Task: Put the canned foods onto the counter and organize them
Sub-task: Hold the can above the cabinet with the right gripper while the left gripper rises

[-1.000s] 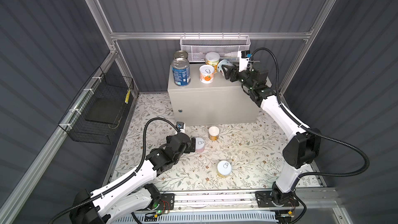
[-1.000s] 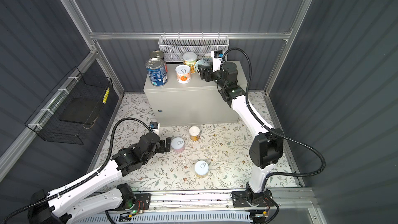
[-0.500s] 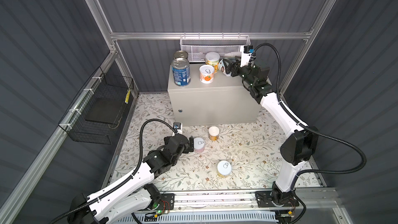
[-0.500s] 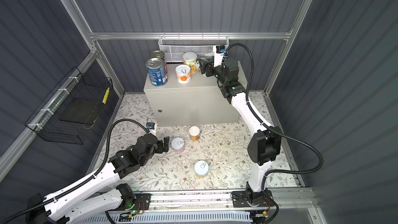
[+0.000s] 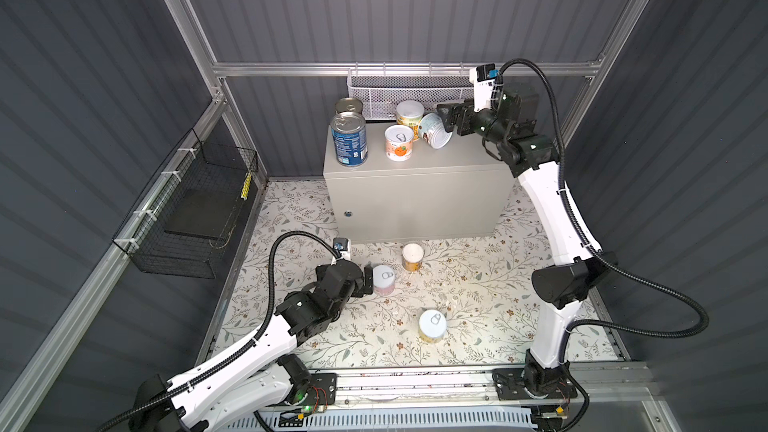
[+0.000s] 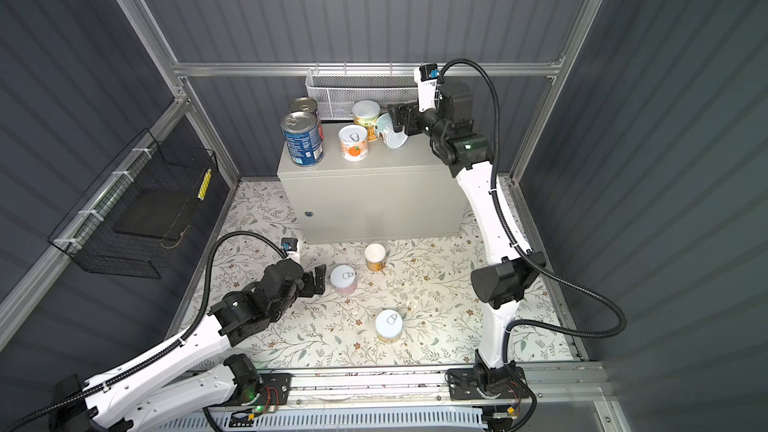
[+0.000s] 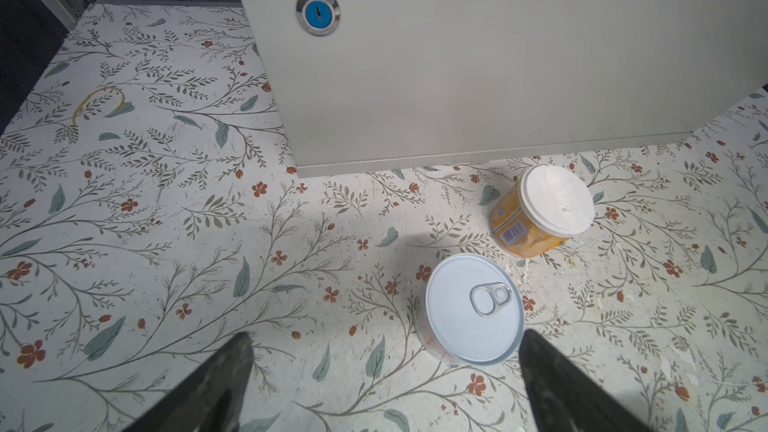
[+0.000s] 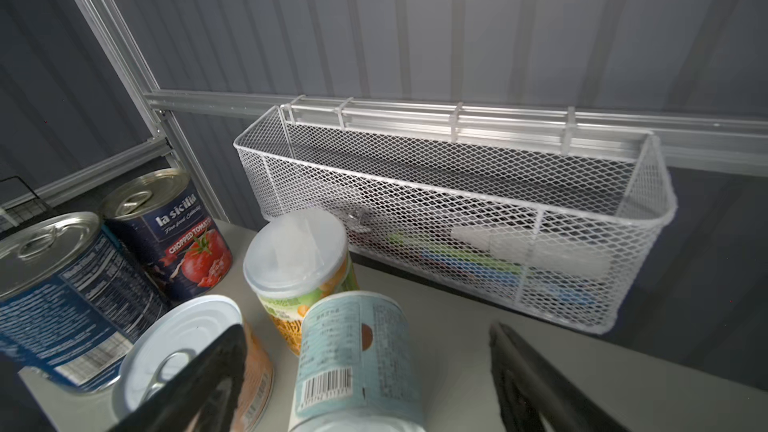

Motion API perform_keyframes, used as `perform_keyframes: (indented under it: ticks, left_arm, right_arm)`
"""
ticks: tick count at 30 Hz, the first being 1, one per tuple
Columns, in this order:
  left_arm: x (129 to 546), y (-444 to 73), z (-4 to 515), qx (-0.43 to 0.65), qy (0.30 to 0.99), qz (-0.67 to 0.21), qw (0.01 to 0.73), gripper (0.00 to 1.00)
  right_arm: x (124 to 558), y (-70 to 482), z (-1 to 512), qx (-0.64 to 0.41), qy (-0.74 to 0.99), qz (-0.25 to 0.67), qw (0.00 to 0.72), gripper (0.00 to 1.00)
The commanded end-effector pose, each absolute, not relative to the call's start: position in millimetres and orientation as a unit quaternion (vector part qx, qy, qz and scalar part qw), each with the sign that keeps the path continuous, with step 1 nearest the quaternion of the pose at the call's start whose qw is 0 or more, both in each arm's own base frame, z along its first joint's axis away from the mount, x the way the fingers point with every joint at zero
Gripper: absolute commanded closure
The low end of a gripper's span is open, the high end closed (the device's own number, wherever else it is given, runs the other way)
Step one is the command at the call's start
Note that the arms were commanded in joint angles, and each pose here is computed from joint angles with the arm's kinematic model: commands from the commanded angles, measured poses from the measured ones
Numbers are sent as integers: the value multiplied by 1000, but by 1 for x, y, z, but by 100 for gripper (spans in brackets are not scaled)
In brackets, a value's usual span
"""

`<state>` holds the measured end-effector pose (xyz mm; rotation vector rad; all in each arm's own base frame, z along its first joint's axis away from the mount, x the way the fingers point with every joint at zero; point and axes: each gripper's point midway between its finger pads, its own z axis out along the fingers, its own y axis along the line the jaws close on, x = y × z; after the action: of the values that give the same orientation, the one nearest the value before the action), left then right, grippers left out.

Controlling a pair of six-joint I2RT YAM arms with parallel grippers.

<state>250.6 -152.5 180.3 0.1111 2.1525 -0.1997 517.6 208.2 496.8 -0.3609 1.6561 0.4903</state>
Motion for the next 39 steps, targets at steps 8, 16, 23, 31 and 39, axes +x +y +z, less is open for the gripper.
perform_keyframes:
  ticks: [8,16,23,31,39]
  left_arm:
    - [247,-144,180,32,876,-80,475,0]
    - [247,-141,179,29,877,-76,473,0]
    - [247,-140,175,28,879,-71,471,0]
    - [250,-143,172,32,881,-65,468,0]
    - [251,-144,167,34,884,-61,463,0]
  right_arm:
    - [512,206,438,-195,791,210,541,1]
    - [530,214,410,-187,800,225,524,1]
    - [534,230,393,-194,794,270,509,1]
    - [546,235,384,-188,789,277,515,3]
    - [548,239,375,-199,789,273,513,20]
